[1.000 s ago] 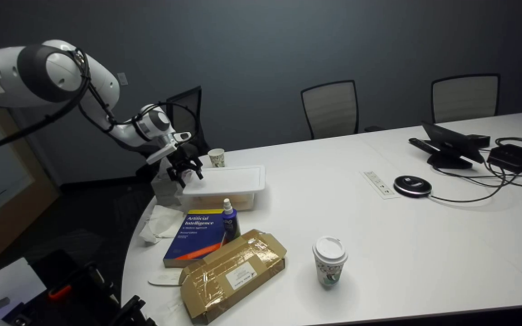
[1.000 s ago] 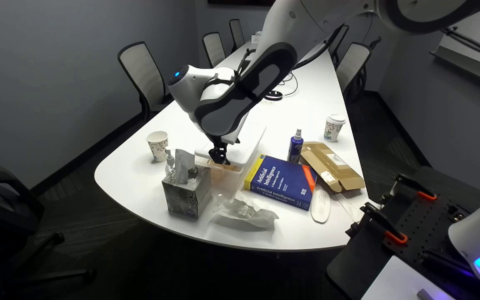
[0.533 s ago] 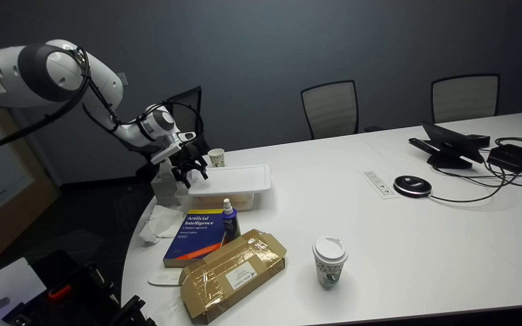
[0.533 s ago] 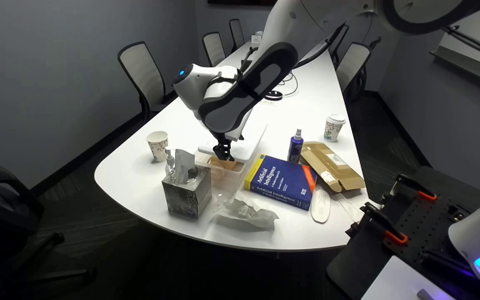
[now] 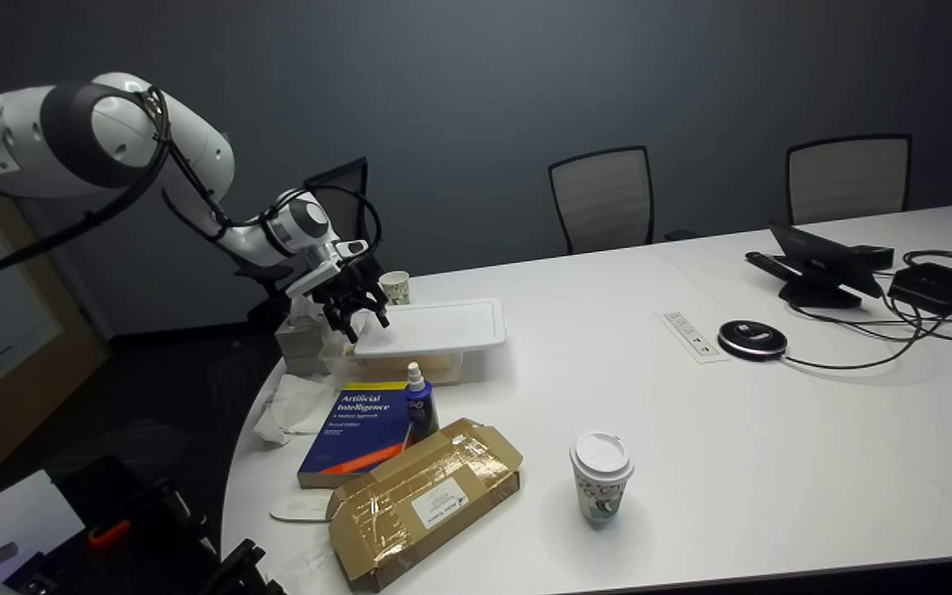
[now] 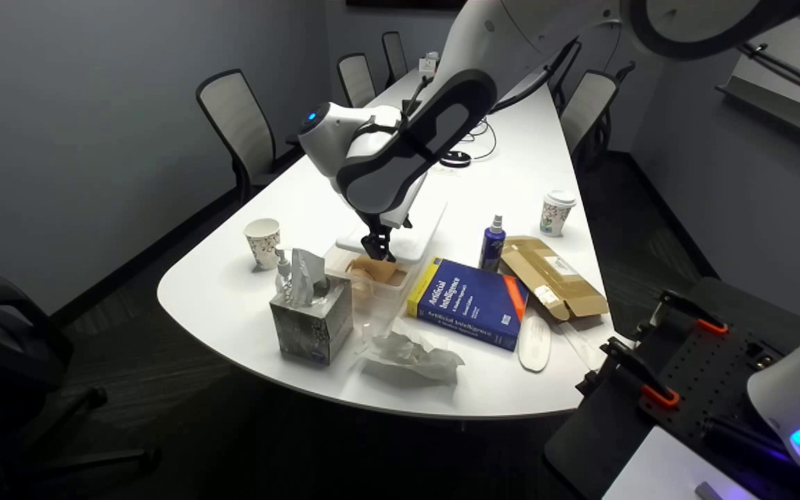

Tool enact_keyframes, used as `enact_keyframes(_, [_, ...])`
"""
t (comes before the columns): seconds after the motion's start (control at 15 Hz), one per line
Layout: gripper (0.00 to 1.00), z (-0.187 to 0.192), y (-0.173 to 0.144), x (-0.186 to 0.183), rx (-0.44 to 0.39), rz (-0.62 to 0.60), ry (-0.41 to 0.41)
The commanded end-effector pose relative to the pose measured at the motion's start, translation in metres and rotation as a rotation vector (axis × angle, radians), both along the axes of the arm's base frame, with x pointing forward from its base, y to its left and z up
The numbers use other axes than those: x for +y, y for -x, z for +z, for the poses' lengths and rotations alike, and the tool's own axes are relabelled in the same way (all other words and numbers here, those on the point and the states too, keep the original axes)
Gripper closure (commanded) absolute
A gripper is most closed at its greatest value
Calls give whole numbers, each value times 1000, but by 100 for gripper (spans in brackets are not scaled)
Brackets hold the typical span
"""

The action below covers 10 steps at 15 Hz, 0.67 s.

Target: Slide the lid off of the plastic box

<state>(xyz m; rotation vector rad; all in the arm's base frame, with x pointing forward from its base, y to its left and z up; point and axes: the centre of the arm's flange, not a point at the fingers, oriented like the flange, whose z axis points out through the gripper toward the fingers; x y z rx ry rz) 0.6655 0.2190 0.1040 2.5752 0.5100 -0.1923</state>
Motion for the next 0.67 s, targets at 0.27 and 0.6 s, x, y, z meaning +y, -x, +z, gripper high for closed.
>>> enact_keyframes(0.27, [0, 5, -28, -19, 9, 6, 23])
enact_keyframes(0.6, [0, 9, -33, -24, 5, 5, 22])
